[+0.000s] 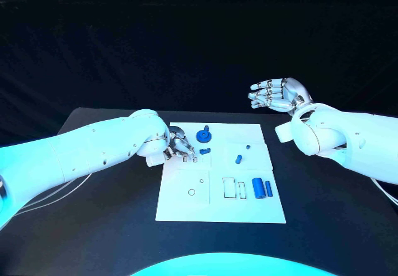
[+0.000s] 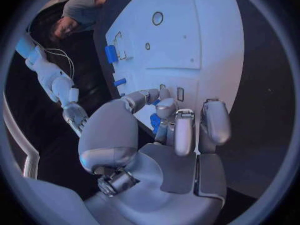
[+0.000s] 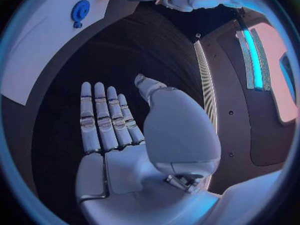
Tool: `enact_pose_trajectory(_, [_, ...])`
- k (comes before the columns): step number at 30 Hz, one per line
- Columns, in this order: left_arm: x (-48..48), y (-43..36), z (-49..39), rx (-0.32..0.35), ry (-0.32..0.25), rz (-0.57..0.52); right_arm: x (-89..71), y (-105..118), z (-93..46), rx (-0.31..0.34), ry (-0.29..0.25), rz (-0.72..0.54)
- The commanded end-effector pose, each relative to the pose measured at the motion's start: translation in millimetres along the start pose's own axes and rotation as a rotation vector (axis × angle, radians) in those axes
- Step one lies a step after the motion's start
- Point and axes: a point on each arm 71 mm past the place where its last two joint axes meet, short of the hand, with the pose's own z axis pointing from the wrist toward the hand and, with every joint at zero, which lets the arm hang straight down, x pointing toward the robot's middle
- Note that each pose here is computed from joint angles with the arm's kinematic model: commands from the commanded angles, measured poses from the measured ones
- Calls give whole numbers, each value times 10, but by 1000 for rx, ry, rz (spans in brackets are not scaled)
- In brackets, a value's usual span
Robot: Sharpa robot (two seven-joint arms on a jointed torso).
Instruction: Assemble the parts on the task board
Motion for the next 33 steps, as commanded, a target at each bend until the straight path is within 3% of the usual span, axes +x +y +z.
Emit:
enact_pose_trajectory(1, [4,-9,-2,4,-3,-2,4,3,0,-3,3,1])
enact_pose_trajectory(17, [5,10,-19,9,-13,-13,2,1,-4,-2,4,1])
enact_pose_trajectory(23, [-19,46,-66,31,-31,-70,20,1,-10,2,19,-3])
enact_pose_trajectory(33, [-103,157,-246,115,-54,-227,155,17,-28,-13,160,-157])
